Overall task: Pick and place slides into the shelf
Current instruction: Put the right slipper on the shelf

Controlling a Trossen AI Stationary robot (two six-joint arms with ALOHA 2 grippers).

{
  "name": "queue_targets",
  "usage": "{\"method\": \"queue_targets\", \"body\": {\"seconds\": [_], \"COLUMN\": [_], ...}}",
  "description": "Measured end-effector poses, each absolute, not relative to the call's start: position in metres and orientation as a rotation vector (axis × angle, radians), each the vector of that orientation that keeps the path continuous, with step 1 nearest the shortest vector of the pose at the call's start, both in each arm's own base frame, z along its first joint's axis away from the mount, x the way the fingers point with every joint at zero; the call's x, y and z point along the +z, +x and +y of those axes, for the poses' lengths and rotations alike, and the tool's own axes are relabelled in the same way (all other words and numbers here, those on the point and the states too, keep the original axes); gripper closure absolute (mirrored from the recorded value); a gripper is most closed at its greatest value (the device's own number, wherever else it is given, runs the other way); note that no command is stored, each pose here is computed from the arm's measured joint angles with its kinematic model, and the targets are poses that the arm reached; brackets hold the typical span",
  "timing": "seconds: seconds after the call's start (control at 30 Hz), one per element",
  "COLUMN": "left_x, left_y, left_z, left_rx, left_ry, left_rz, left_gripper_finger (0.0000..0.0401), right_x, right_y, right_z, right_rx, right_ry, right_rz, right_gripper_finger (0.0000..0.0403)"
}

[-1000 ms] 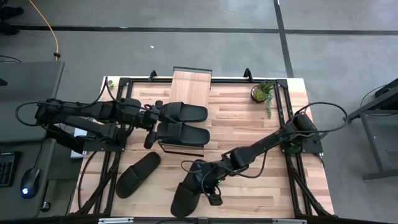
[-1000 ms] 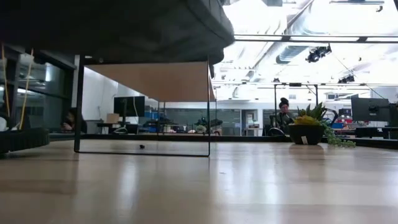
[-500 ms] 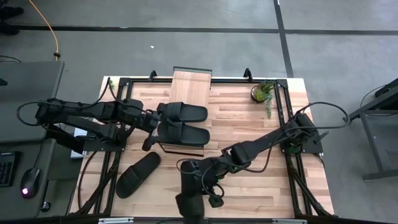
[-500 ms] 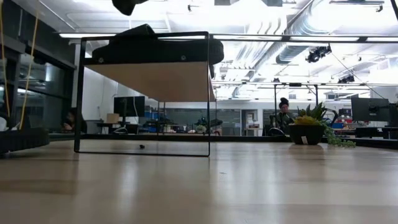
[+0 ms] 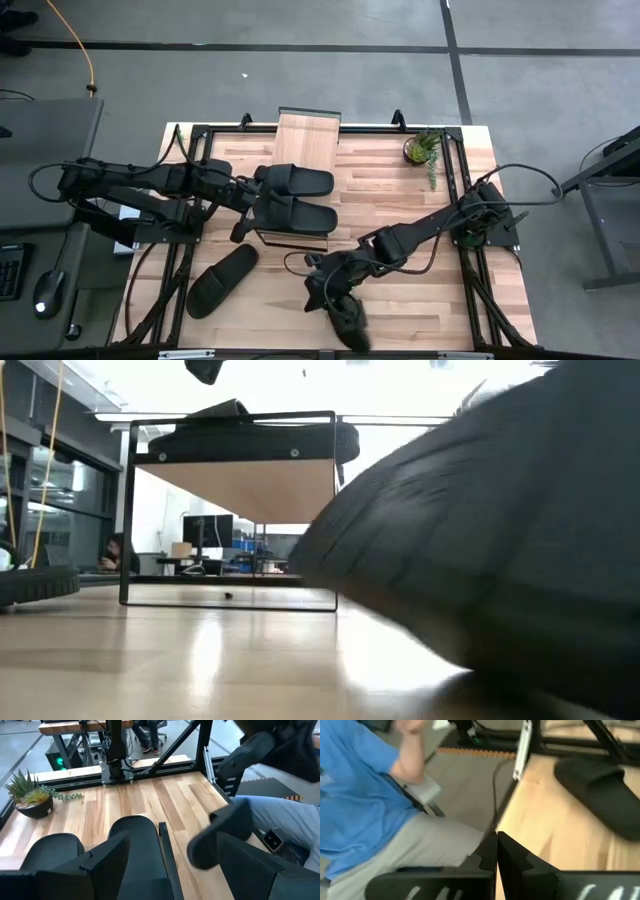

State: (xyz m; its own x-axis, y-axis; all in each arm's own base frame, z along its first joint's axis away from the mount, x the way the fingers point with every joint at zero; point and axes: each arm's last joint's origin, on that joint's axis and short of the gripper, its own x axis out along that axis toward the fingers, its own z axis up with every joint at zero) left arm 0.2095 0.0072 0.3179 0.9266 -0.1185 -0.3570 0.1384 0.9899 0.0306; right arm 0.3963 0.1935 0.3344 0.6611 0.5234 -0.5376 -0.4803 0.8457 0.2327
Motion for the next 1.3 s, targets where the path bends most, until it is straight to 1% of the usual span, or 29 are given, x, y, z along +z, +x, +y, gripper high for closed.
{"method": "queue_targets", "body": {"seconds": [0.23,0.43,0.67,0.77,0.97,1.07,1.3], "left_x": [0.317,0.311,0.309,0.309,0.305,0.302,0.3], "left_y": [0.211,0.217,0.221,0.221,0.226,0.229,0.23], "left_z": [0.006,0.006,0.006,0.005,-0.008,-0.017,-0.023], "left_rx": [-0.144,-0.164,-0.161,-0.2,-0.284,-0.324,-0.324], "left_ry": [-0.025,-0.042,-0.066,-0.102,-0.121,-0.112,-0.098], "left_rz": [0.374,0.401,0.405,0.408,0.434,0.441,0.453], "left_gripper_finger": [0.0121,0.0121,0.0121,0.0121,0.0121,0.0121,0.0121], "right_x": [0.321,0.315,0.309,0.3,0.269,0.259,0.256], "right_y": [0.387,0.38,0.372,0.371,0.366,0.365,0.356], "right_z": [0.195,0.197,0.199,0.198,0.195,0.197,0.216], "right_rx": [0.439,0.352,0.248,0.211,0.175,0.175,0.237], "right_ry": [0.064,0.056,-0.006,-0.009,-0.007,0.023,0.007], "right_rz": [0.773,0.842,0.897,0.921,1.007,1.015,0.998], "right_gripper_finger": [0.0403,0.0403,0.0403,0.0403,0.0403,0.0403,0.0403]}}
